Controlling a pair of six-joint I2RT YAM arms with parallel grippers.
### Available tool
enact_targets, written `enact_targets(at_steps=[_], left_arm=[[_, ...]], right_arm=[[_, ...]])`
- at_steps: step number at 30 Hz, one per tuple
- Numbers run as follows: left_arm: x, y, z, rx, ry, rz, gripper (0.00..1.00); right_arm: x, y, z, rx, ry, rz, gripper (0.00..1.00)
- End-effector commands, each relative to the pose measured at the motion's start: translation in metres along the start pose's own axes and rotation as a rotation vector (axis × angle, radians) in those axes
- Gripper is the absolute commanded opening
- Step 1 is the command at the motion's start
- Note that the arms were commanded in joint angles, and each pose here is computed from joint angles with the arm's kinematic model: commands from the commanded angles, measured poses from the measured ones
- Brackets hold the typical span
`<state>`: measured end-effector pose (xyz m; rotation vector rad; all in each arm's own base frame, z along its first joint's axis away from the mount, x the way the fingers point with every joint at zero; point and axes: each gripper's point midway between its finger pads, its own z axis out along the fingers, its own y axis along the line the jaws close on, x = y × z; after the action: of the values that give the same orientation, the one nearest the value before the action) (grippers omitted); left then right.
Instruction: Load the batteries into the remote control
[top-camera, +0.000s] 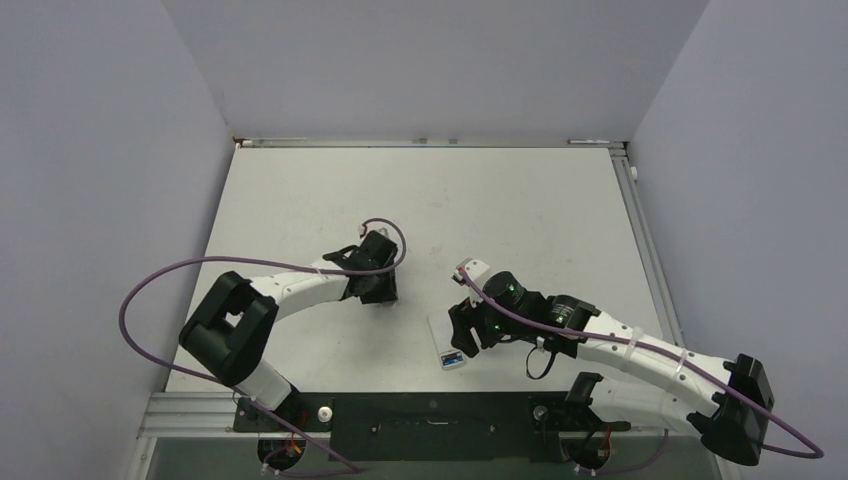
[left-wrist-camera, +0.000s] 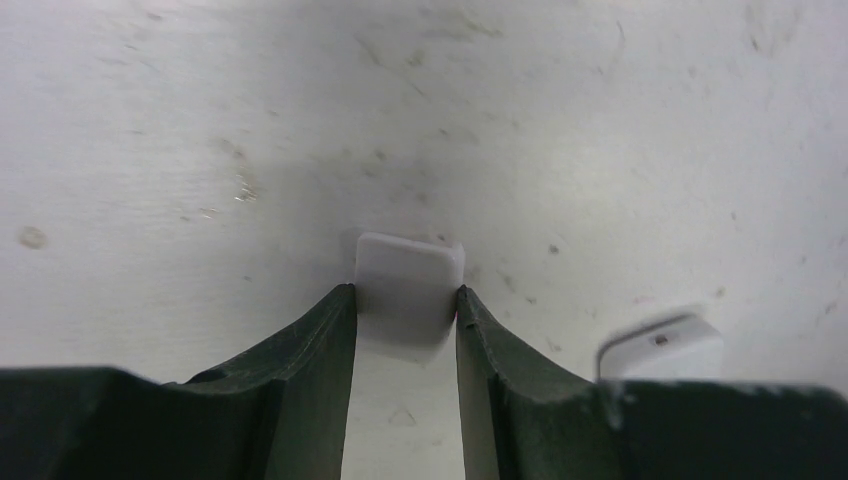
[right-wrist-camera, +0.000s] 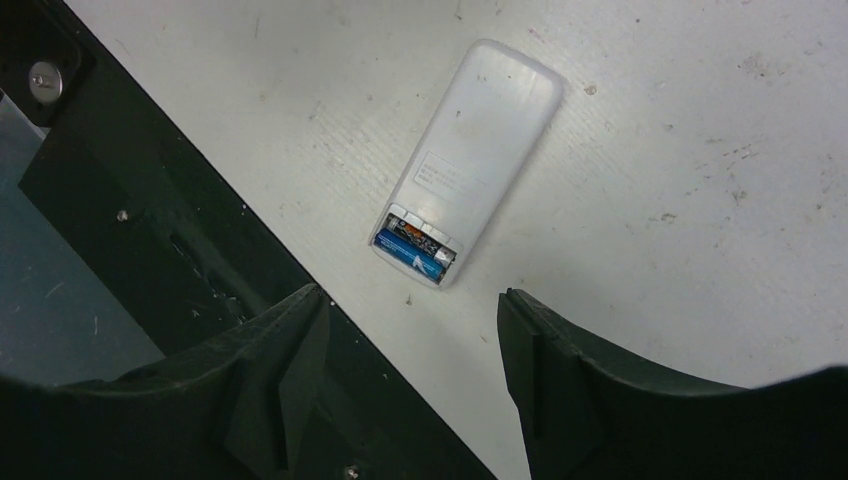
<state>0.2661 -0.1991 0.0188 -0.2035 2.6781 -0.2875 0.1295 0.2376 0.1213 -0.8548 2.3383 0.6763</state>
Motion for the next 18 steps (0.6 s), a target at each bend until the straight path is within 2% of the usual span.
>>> enact_targets(at_steps=[1,7,18], left_arm=[[0.067,0.002,-0.002,0.015,0.213,0.150,0.16],[0.082,0.007,-0.015,0.017,0.238,0.234,0.18],[0.105,-0.030,-0.064,0.293,0.265,0.294,0.18]], right_arm=[[-0.010,-0.001,-0.004,0.023,-0.008,0.023,0.62],[-0.013,0.004,-0.004,0.004,0.006,0.021,0.62],[-0.022,0.032,-0.001,-0.164,-0.060,-0.106,0.64]])
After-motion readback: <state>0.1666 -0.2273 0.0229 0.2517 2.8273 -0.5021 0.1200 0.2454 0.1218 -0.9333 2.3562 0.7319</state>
